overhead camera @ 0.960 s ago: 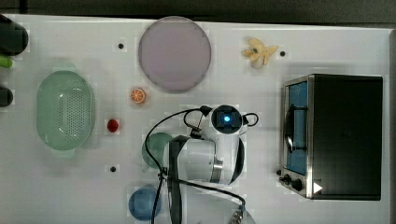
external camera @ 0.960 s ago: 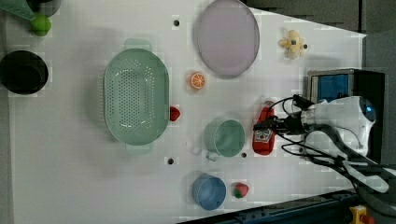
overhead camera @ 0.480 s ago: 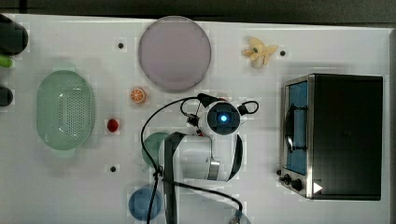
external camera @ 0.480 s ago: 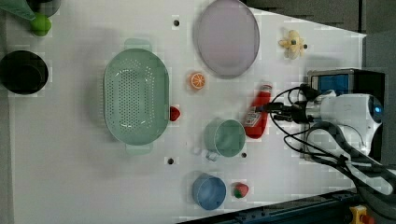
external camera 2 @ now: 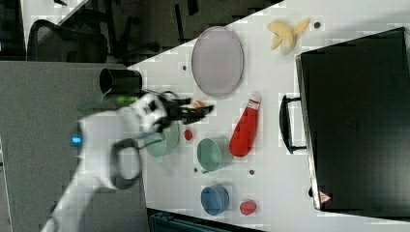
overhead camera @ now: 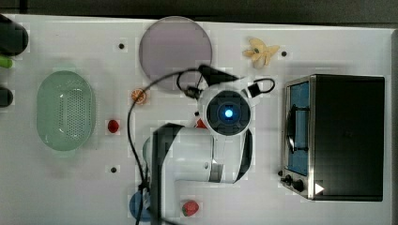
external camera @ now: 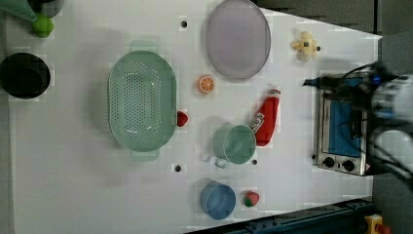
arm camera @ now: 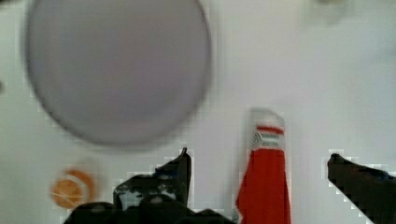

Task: Pick ketchup from plate and place it on table.

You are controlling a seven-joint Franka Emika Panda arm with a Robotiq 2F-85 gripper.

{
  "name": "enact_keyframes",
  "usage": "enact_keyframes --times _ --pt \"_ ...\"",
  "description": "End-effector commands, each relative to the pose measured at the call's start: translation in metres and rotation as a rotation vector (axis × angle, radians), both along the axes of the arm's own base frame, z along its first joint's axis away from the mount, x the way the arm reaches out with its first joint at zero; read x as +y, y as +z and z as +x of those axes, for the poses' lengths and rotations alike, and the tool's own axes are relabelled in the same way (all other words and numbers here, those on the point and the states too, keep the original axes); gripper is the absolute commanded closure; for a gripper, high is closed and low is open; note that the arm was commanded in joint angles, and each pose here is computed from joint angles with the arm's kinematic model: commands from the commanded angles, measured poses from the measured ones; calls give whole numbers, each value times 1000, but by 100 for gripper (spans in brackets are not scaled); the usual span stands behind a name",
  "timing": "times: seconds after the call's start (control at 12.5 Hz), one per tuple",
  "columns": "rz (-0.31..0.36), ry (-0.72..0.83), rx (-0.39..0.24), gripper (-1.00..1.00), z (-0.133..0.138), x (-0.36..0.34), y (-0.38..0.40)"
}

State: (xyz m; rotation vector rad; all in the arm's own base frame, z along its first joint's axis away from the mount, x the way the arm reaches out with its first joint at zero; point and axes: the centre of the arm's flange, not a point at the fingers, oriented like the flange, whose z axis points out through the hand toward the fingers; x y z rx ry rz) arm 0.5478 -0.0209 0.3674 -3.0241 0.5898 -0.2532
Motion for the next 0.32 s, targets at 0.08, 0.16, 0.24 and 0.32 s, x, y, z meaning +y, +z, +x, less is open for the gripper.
enact_keyframes --times 0.08,0.16,0.24,0.32 --pt "33 -205 38 -100 8 21 83" --pt "35 -256 86 -100 6 23 104" --pt "35 -298 121 -100 5 24 127" --pt "34 -328 143 -100 5 24 151"
